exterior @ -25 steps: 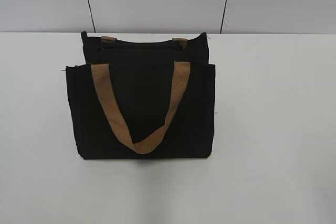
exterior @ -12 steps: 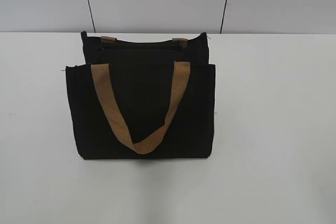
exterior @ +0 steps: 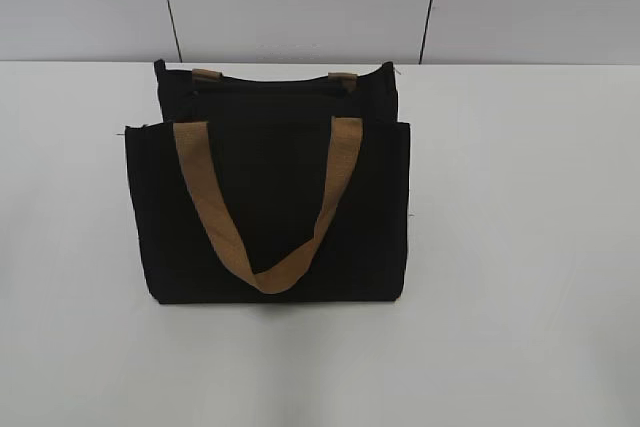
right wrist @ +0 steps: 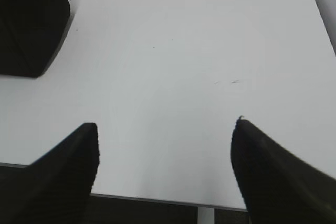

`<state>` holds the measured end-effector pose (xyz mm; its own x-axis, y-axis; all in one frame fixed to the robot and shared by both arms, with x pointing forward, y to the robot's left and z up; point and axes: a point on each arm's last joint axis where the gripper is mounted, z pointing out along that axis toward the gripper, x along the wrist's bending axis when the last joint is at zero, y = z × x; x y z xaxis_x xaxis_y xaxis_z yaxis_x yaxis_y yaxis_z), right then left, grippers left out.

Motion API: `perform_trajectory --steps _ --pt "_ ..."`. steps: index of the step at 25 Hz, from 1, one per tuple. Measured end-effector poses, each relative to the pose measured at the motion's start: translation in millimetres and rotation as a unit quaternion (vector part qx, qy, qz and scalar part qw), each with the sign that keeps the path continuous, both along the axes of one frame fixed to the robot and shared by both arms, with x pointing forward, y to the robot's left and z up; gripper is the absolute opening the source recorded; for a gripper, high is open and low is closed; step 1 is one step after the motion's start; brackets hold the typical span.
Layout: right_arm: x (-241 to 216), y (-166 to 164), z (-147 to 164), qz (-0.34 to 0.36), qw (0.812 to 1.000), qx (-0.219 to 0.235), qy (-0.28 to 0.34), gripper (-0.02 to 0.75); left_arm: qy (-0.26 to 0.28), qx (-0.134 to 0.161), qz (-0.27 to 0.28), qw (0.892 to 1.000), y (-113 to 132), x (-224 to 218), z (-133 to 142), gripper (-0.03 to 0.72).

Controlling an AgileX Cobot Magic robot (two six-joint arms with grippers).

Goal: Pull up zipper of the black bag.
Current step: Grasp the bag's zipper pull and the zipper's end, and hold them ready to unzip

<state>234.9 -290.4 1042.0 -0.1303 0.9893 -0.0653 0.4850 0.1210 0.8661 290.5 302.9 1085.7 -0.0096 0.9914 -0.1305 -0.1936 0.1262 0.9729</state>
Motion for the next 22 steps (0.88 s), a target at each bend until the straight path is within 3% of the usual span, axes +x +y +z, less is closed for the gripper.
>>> perform_trajectory --steps 2,5,10,14,16,22 --pt "0 0 0 0.0 1.0 0.0 0.0 0.595 0.04 -0.018 0.004 0.999 2 23 -23 0.393" --pt "0 0 0 0.0 1.0 0.0 0.0 0.595 0.096 -0.023 0.015 0.995 5 51 -50 0.374" --pt "0 0 0 0.0 1.0 0.0 0.0 0.595 0.135 0.026 0.004 0.99 5 94 -71 0.366" --pt "0 0 0 0.0 1.0 0.0 0.0 0.595 0.162 0.059 -0.066 0.983 -7 125 -96 0.364" --pt "0 0 0 0.0 1.0 0.0 0.0 0.595 0.186 0.085 -0.12 0.972 -16 136 -108 0.355" --pt "0 0 0 0.0 1.0 0.001 0.0 0.595 0.234 0.115 -0.262 0.929 -37 174 -131 0.335"
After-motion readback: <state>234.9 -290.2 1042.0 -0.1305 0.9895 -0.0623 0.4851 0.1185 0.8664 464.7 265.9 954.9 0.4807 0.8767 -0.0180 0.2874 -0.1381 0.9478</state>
